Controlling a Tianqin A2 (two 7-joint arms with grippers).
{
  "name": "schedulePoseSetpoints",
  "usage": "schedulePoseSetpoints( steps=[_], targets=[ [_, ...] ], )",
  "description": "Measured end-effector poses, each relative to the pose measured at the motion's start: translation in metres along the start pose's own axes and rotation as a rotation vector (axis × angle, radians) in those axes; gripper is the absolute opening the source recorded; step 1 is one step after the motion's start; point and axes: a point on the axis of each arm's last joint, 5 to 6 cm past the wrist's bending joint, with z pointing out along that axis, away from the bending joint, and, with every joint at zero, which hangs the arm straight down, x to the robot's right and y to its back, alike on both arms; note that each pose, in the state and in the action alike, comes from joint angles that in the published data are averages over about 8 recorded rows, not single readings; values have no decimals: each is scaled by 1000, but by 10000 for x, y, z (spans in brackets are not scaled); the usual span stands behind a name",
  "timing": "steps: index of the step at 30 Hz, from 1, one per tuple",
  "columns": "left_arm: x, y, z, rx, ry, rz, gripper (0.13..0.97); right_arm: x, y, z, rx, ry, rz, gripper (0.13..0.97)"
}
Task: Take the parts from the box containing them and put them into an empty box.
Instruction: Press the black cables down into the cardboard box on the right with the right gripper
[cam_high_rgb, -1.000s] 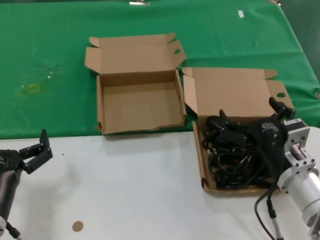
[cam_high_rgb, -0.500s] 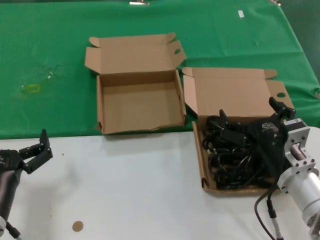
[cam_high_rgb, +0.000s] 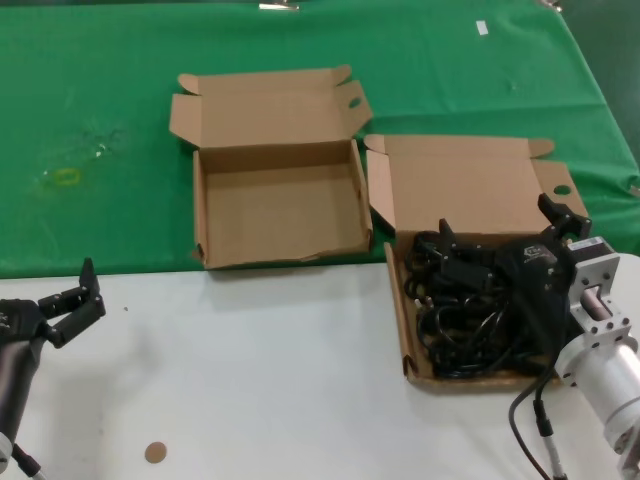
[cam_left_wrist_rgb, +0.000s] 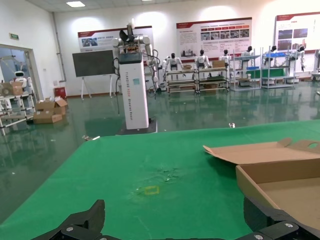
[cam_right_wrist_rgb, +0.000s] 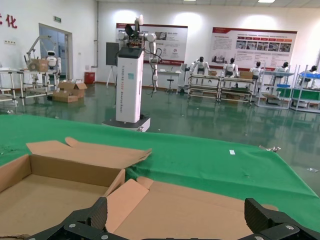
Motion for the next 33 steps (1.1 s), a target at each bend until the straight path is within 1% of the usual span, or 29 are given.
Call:
schedulePoseSetpoints(
  steps=[18, 26, 30, 33],
  targets=[
    [0, 0, 0, 0, 0, 0, 957, 0, 0, 0, 0, 0, 0, 966],
    [0, 0, 0, 0, 0, 0, 886, 0, 0, 0, 0, 0, 0, 966],
    [0, 0, 0, 0, 0, 0, 886, 1, -1, 0, 1, 1, 0, 966],
    [0, 0, 0, 0, 0, 0, 832, 2, -2, -1, 2, 2, 0, 966]
  ],
)
